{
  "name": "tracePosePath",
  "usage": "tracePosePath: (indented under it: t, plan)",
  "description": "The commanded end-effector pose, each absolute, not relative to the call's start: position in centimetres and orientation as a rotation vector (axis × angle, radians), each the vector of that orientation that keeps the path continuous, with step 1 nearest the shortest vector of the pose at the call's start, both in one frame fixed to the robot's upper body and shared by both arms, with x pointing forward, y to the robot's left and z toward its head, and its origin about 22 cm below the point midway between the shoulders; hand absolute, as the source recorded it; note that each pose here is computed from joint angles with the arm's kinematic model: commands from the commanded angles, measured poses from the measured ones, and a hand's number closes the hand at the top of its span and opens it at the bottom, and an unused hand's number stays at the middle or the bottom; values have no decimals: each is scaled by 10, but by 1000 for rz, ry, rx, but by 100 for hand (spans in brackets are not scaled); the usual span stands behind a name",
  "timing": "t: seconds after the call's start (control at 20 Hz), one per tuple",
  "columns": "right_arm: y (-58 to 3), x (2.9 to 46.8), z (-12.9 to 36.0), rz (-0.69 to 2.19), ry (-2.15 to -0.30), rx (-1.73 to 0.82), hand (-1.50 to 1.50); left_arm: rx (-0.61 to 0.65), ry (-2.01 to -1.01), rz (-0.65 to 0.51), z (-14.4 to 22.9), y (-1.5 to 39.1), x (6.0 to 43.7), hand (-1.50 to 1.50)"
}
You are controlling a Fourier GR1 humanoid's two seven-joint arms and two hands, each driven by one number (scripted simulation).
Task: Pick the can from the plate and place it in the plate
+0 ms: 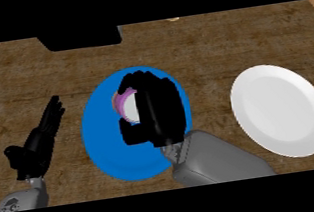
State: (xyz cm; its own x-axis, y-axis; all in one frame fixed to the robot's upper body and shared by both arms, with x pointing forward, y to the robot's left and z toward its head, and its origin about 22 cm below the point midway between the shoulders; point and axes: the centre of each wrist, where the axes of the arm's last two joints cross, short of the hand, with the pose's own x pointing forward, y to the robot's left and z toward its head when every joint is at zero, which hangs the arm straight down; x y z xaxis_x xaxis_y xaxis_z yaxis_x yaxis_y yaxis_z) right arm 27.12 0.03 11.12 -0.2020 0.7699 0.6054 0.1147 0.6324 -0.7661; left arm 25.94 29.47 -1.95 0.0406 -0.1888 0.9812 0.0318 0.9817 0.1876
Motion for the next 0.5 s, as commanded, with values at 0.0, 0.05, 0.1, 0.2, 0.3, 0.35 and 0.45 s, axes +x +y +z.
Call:
tracePosePath:
  t: [0.0, 0.05, 0.1, 0.2, 0.3, 0.35, 0.45]
  plan:
    - [12, 285, 87, 587, -1611, -757, -150, 138, -1530, -181, -13, 307, 259, 0]
    - [9, 296, 88, 598, -1604, -747, -150, 139, -1523, -160, -20, 310, 254, 0]
    - [13, 293, 79, 605, -1587, -754, -150, 109, -1516, -162, -14, 301, 267, 0]
    - [13, 298, 74, 573, -1574, -715, -150, 121, -1520, -160, -30, 305, 248, 0]
    - [10, 313, 89, 525, -1557, -667, -150, 120, -1520, -168, -22, 287, 273, 0]
    - [22, 297, 83, 498, -1557, -666, -150, 117, -1533, -170, -32, 296, 263, 0]
    - [14, 295, 79, 389, -1617, -615, -150, 122, -1537, -172, -10, 309, 275, 0]
